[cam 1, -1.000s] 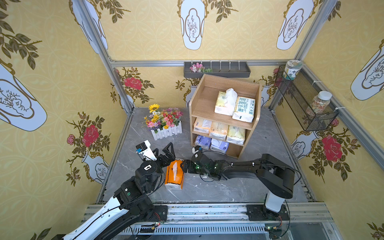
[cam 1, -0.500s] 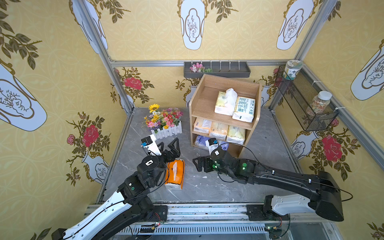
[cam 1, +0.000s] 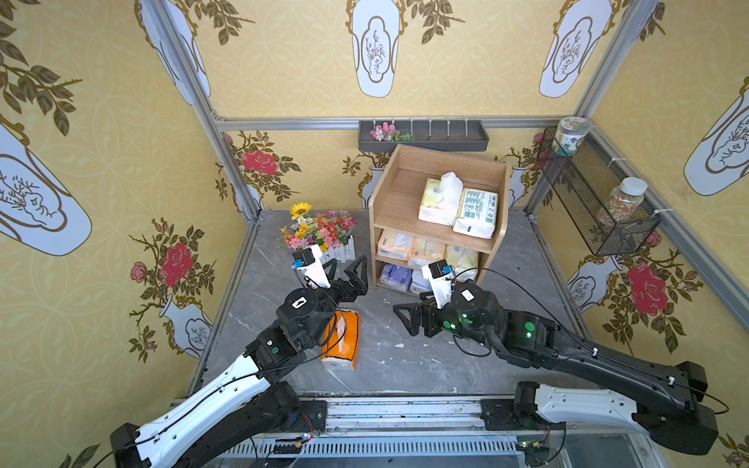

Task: Remove the tissue boxes from the shelf
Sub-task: Pick up a box of tissues from the shelf.

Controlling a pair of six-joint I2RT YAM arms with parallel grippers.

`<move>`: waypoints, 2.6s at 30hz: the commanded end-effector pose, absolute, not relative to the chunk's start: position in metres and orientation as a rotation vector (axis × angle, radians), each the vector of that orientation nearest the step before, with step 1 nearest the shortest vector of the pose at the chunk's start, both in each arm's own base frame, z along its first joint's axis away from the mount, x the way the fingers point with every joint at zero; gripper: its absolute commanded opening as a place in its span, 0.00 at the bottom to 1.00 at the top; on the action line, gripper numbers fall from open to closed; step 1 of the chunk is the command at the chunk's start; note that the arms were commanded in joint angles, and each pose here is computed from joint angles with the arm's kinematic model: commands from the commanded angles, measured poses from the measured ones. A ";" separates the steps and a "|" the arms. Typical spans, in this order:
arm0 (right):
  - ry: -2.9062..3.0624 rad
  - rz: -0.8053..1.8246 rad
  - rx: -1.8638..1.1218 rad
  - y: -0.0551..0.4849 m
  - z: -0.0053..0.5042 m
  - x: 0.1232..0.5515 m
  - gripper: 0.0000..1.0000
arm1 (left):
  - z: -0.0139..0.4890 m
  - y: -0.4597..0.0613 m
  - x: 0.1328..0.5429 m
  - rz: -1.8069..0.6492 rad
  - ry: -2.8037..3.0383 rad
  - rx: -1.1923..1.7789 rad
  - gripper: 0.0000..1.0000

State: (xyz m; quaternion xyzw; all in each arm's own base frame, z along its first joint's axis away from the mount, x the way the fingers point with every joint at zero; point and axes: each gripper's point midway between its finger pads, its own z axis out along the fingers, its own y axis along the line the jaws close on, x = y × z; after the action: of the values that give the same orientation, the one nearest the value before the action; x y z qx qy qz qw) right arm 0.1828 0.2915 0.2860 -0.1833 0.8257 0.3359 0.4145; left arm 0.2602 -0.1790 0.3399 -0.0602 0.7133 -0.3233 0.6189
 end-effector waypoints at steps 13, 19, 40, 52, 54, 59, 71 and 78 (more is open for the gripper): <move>1.798 0.898 -0.592 0.238 0.363 0.148 0.97 | 0.377 -0.231 0.261 -0.876 1.571 0.094 0.97; 1.815 0.713 -0.392 0.190 0.361 0.167 0.97 | 0.389 -0.267 0.261 -0.875 1.588 0.225 0.95; 1.867 0.645 -0.207 0.149 0.345 0.170 0.97 | 0.417 -0.342 0.364 -0.679 1.793 0.404 0.90; 1.853 0.669 -0.209 0.150 0.345 0.168 0.97 | 0.391 -0.367 0.401 -0.771 1.925 0.428 0.69; 1.853 0.672 -0.208 0.150 0.345 0.167 0.97 | 0.387 -0.368 0.406 -0.772 1.939 0.421 0.66; 1.851 0.681 -0.208 0.149 0.344 0.166 0.97 | 0.375 -0.370 0.414 -0.745 1.977 0.415 0.65; 1.844 0.679 -0.199 0.146 0.345 0.166 0.97 | 0.350 -0.379 0.409 -0.772 2.046 0.461 0.40; 1.850 0.669 -0.202 0.147 0.343 0.167 0.97 | 0.359 -0.375 0.407 -0.777 2.009 0.450 0.15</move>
State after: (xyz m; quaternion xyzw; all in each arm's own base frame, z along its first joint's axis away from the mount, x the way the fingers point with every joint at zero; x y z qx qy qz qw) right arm 0.1650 0.1450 0.3347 -0.0950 0.7901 0.2723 0.5409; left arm 0.4116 -0.3764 0.3695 0.1743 0.8050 -0.3202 0.4680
